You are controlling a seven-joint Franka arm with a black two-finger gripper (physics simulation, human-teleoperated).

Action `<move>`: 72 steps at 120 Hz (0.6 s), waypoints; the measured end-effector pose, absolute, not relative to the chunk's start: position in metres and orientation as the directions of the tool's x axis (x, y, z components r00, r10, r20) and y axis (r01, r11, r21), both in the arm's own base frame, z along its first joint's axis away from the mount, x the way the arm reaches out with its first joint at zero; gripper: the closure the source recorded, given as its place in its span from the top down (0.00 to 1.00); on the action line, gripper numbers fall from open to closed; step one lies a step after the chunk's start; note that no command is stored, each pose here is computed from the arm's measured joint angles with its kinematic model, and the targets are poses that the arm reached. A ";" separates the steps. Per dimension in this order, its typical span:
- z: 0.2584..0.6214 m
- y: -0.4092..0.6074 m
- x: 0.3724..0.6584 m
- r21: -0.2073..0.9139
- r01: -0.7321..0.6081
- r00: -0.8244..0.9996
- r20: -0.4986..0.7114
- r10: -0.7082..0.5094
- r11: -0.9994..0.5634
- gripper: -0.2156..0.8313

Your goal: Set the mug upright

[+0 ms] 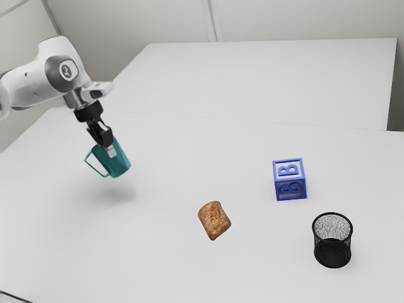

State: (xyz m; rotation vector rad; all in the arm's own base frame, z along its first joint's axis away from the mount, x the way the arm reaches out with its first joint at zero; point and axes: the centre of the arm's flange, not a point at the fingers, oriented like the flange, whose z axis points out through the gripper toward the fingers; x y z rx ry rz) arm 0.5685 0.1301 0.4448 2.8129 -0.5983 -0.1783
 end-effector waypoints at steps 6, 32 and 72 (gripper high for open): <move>0.444 0.115 0.567 0.228 -0.398 0.903 -0.073 -0.424 -0.888 0.04; 0.412 0.088 0.562 0.097 -0.381 0.922 -0.039 -0.386 -0.919 0.04; 0.368 0.071 0.552 0.036 -0.315 0.949 -0.011 -0.316 -0.948 0.04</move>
